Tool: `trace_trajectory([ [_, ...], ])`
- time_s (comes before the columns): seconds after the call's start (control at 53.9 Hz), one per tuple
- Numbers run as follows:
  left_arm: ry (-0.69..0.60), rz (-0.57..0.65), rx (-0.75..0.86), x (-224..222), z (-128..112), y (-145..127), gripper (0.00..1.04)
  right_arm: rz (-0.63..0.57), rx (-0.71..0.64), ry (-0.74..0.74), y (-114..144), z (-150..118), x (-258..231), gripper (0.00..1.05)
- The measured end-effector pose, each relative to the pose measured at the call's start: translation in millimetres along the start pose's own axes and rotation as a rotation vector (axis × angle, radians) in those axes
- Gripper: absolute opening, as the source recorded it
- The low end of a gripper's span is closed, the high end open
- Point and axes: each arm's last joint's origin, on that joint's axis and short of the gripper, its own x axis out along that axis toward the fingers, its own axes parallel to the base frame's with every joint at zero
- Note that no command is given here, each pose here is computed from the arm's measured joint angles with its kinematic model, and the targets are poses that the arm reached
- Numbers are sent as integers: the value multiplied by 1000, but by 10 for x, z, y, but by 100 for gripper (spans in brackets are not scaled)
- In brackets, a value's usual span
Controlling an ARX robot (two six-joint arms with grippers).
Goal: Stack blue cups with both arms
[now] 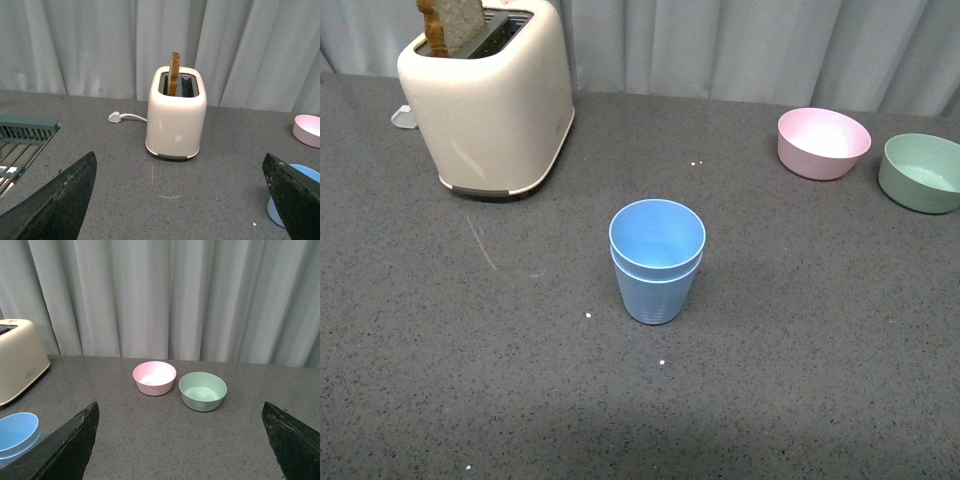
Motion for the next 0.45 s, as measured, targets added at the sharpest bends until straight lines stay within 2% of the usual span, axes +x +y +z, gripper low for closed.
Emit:
trace_trajectory([
  [0.446,0,0,0,0,0,0,98,0,0,0,0,0,0,95],
])
